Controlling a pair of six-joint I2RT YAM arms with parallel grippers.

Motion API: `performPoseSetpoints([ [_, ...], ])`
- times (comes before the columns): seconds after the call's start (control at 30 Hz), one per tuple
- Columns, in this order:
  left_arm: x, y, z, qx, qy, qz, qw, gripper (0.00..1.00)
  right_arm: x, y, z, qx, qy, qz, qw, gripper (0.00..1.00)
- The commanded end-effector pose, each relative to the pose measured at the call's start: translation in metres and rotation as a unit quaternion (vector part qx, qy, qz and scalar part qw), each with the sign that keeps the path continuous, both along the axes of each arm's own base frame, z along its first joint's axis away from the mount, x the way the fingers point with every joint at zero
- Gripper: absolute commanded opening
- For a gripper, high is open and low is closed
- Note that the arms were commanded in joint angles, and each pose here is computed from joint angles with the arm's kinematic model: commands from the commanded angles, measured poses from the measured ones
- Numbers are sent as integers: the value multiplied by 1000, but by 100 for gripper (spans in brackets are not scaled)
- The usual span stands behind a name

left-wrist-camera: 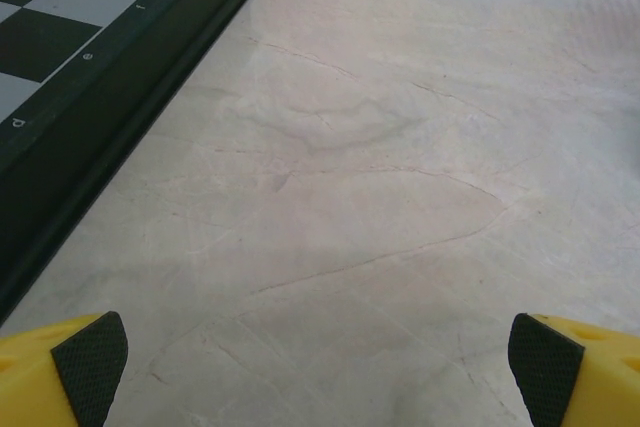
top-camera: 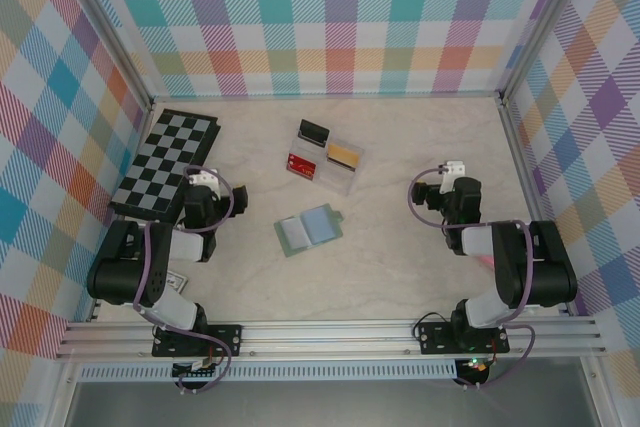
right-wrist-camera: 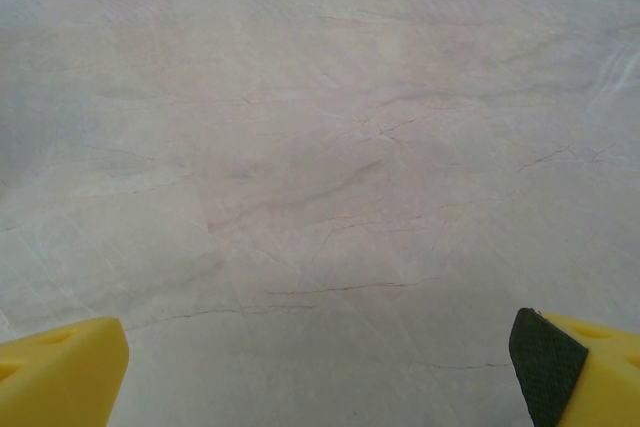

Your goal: Take the credit cards out of the card holder

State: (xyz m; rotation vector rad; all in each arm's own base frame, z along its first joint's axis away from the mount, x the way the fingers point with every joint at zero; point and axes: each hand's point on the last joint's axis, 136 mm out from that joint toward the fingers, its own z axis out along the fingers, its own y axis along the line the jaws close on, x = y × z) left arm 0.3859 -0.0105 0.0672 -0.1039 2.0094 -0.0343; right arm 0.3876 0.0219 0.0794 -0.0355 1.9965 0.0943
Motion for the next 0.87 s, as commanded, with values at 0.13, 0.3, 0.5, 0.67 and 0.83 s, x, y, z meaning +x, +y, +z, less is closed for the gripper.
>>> performPoseSetpoints([
  [0.13,10,7,12,5,-16,18,1000,100,9,-4,11,16,-17,-9,1000,100],
  [0.3,13,-4,11,6,-7,-16,1000,100,9,-4,11,16,-17,-8,1000,100],
  [0.5,14,-5,11,6,-4,-16,1000,100,9,-4,11,16,-16,-8,1000,100],
  [0.67,14,-5,11,6,-3,-16,1000,100,10,-4,12,16,-17,-8,1000,100],
  [0.83,14,-5,10,7,-4,-16,1000,100,9,-4,11,16,-17,-8,1000,100],
])
